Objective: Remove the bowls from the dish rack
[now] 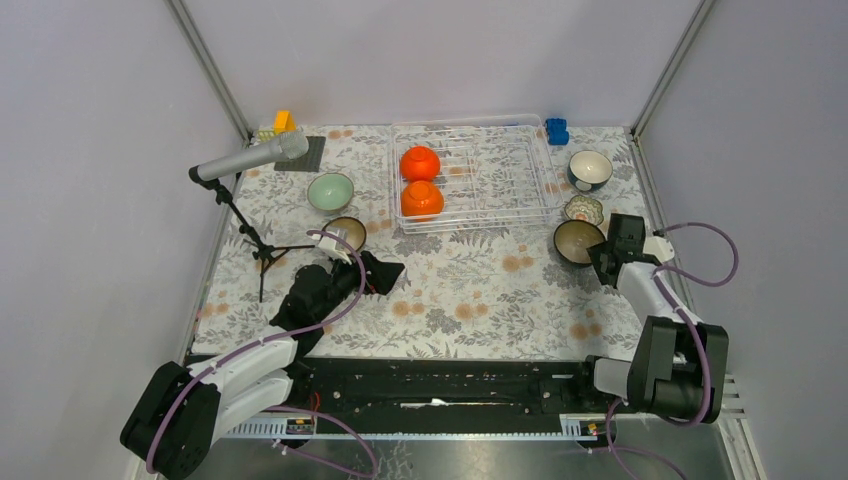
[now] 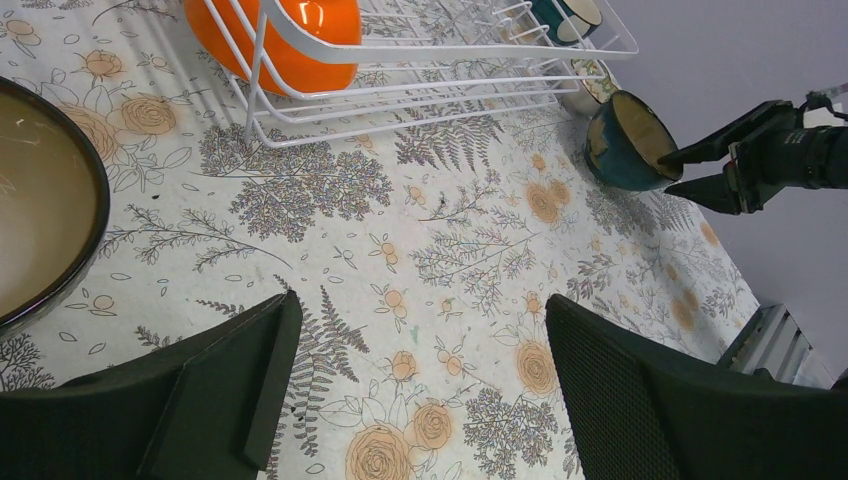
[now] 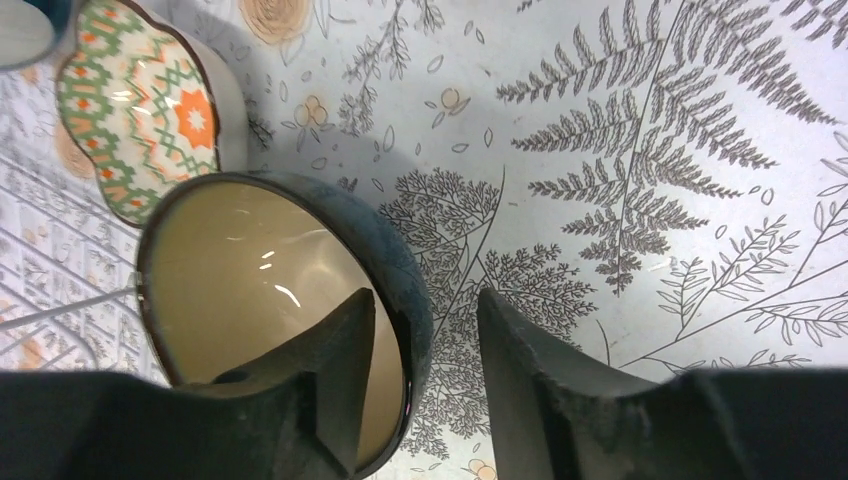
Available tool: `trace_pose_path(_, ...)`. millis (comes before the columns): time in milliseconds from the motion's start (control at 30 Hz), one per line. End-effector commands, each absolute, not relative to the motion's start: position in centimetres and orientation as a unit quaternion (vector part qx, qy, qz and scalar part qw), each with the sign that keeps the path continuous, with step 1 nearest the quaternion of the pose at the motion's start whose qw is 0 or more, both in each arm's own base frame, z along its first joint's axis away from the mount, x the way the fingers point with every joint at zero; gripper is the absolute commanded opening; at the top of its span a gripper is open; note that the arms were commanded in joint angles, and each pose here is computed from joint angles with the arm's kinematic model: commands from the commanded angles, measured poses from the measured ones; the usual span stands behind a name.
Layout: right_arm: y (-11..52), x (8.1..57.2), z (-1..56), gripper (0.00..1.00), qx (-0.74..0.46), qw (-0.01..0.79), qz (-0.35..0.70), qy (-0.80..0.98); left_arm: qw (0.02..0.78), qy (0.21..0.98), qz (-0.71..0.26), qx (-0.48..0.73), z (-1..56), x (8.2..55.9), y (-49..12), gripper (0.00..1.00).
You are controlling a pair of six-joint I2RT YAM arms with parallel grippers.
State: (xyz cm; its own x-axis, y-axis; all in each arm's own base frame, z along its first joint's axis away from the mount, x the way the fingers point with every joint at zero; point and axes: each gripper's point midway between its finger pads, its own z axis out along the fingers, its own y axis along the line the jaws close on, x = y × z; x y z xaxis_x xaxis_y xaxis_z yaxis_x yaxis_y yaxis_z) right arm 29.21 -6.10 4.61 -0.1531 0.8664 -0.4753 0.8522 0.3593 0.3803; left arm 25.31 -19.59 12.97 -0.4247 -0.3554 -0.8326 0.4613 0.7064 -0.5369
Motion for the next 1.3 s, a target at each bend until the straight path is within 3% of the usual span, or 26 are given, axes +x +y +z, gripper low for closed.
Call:
trace_pose_path(0,-7.8,29.7,7.1,0.55,0.570,0.371,-0.009,0.733,0.562,0.724,-0.398,0.045,15.7,25.8,-20.2,0.97)
trace_pose_path(100,-7.9,29.9,8.3,0.67,0.558,0.385,-0.007,0.735,0.562,0.724,-0.398,0.045,15.7,25.8,-20.1,0.97)
trace_pose_path(200,-7.5,30.3,10.3,0.74,0.526,0.401,0.004,0.750,0.563,0.723,-0.398,0.044,15.7,25.8,-20.1,0.97)
trace_pose_path(333,-5.8,31.9,14.5,0.82,0.445,0.446,0.054,0.775,0.563,0.723,-0.399,0.044,15.7,25.8,-20.2,0.97)
trace_pose_path(500,-1.5,33.8,19.4,0.99,0.319,0.498,0.151,0.792,0.563,0.722,-0.401,0.045,15.8,25.9,-20.2,0.97)
trace_pose_path(800,12.0,36.5,22.1,0.98,0.099,0.456,0.263,0.845,0.565,0.722,-0.398,0.045,15.9,25.9,-20.1,0.97)
trace_pose_path(1267,24.8,43.1,19.3,1.00,0.002,0.375,0.269,0.887,0.564,0.719,-0.403,0.048,16.1,25.6,-20.2,0.97)
